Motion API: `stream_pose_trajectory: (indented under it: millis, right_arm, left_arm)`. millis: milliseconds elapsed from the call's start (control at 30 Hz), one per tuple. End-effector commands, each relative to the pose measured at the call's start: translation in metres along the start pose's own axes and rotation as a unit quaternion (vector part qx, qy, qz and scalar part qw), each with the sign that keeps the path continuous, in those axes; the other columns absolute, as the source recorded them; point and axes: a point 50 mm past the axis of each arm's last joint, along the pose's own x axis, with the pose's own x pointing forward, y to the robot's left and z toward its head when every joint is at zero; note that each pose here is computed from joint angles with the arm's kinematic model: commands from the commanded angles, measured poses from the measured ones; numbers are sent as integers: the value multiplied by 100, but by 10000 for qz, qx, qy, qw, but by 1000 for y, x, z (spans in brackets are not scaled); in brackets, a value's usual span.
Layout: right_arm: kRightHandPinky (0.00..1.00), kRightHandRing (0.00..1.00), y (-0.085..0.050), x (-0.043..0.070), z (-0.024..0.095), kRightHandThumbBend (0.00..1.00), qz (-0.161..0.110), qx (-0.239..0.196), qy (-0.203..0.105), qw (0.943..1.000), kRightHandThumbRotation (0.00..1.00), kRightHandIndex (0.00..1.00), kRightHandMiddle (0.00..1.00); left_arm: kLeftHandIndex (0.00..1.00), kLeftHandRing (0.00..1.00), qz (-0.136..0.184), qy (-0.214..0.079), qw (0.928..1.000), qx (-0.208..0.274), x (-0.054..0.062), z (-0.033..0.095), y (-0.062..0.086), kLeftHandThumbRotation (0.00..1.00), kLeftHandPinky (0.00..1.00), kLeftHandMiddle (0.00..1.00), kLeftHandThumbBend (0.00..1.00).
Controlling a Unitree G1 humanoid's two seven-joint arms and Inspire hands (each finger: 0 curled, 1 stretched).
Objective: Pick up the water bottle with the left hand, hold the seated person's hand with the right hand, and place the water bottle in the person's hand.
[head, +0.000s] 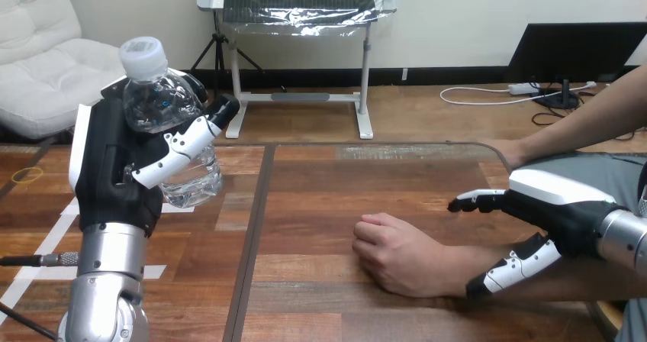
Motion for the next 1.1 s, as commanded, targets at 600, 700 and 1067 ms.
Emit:
stream_pose_trajectory:
  millis: [600,700,1067]
  right_arm:
    - [86,89,-24,4,6,100,-98,-379,120,9992,44,89,89]
    - [84,89,-24,5,6,100,-90,-375,135,9992,44,88,89]
    - [82,88,-22,8,6,100,3,-348,175,9992,44,88,89]
  left_arm:
    - [33,22,-146,-693,9974,-114,20,28,-7,0,18,28,54]
    - [33,22,-150,-685,9975,-126,21,29,-7,0,18,28,54]
    - [33,22,-184,-691,9974,-115,22,30,-7,0,18,28,54]
